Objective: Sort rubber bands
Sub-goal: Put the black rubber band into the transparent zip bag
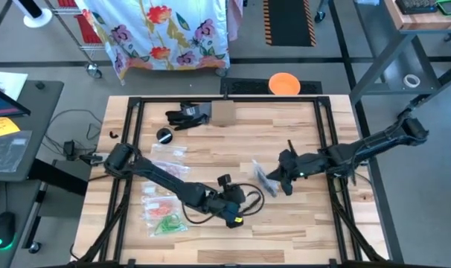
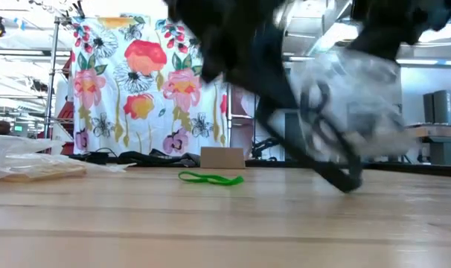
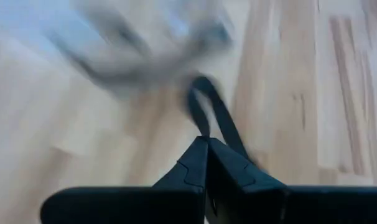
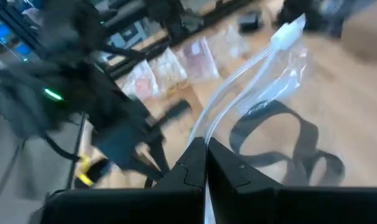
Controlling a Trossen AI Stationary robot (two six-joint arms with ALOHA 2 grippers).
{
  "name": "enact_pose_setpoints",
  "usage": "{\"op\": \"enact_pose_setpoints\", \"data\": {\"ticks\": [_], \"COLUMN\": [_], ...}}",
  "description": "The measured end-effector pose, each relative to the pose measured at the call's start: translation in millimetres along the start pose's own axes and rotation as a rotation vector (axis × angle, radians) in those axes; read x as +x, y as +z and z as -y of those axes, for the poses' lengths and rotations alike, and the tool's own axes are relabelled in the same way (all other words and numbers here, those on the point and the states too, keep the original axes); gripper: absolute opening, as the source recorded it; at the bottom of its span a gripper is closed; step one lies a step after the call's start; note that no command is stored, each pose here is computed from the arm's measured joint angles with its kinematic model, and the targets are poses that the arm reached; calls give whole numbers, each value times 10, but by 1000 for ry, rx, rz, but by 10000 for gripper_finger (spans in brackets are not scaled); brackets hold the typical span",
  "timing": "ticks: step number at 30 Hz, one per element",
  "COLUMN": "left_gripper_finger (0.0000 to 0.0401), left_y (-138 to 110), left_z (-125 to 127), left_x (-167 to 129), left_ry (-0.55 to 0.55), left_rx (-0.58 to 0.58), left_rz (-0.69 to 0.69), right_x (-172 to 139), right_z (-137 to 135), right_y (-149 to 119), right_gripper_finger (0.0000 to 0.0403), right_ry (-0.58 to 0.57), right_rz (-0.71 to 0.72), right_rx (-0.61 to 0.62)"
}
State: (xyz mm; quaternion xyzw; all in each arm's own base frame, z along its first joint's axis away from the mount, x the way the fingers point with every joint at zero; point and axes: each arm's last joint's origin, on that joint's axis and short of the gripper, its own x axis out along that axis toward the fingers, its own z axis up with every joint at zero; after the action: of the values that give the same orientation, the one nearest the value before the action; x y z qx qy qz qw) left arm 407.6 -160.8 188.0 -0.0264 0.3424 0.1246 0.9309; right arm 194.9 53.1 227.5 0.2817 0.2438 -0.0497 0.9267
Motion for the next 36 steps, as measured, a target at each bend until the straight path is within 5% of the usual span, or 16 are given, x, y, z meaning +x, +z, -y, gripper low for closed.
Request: {"op": "enact_pose_setpoints", "data": {"ticks": [5,9,21,27,36], "left_gripper_finger": [2,2,2,2,1], "left_y": [325,556,700,764,866], "left_z": [-41,-150,-559,-561,-576], "left_x": [-365,-539,-270,-269,-405], "left_ry": [84,128,248,177,215], "left_rx": [101,134,177,167,207], "left_rz": [141,238,246,287,344], "right_x": [129,252,394,397,398], "right_z": [138,101,10,15,27], "right_y": [-88,-81,-13,12,-2], "right_gripper_finger": [0,0,0,0,0], "right_ry": [-94,-63,31,35,23], "right_rz": [-127,-97,4,21,7], "right_rx": [57,55,53,51,36]}}
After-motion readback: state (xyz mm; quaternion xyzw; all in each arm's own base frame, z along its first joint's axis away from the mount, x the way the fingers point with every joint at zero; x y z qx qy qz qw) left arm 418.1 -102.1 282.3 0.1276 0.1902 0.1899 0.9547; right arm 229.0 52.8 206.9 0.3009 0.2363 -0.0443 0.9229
